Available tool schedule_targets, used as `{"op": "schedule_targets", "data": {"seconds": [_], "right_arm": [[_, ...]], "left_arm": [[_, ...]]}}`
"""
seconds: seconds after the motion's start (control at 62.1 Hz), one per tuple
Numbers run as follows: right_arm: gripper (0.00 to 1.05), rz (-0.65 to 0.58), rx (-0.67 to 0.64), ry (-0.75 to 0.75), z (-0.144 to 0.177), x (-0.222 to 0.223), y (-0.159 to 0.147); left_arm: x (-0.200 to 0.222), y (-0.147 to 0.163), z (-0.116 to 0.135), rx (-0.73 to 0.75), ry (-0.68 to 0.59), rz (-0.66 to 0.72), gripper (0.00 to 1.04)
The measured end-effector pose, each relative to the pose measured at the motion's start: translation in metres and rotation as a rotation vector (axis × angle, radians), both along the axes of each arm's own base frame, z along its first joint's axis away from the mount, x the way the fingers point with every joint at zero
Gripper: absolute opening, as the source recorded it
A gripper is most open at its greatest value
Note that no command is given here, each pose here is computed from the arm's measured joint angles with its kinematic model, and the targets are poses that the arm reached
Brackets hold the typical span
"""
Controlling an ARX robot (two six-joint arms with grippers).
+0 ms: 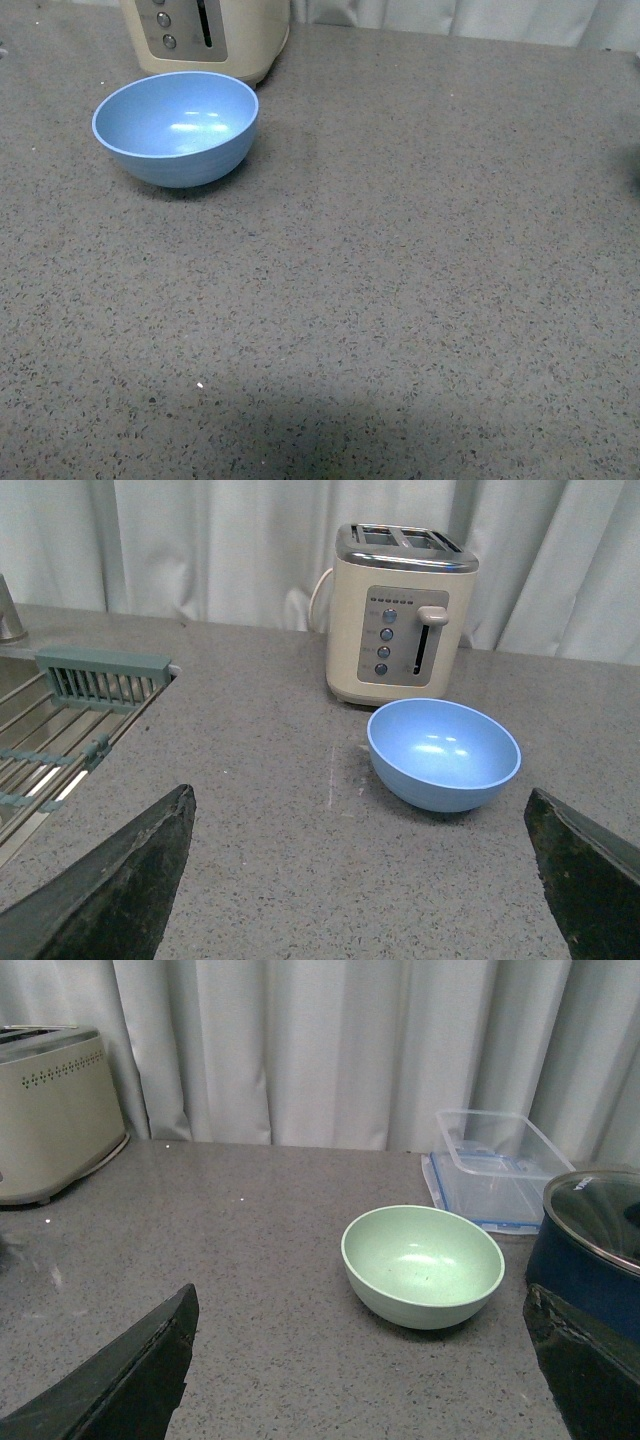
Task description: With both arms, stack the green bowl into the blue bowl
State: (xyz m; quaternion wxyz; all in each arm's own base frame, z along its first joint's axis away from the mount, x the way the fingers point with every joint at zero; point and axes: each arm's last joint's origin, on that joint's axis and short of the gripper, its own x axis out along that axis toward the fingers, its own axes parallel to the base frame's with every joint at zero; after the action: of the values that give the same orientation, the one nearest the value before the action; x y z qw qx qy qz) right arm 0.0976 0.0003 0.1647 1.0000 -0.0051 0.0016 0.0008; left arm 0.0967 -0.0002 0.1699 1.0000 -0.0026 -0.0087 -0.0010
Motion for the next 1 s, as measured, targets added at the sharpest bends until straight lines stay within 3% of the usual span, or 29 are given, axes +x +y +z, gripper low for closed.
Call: {"op": "schedule_targets", "data": {"seconds": [0.998], "right_arm": [[0.95, 0.0, 0.0, 0.0, 0.0, 0.0, 0.0]], "left_arm": [[0.0, 0.0, 0.0, 0.0, 0.0, 0.0, 0.98]]}}
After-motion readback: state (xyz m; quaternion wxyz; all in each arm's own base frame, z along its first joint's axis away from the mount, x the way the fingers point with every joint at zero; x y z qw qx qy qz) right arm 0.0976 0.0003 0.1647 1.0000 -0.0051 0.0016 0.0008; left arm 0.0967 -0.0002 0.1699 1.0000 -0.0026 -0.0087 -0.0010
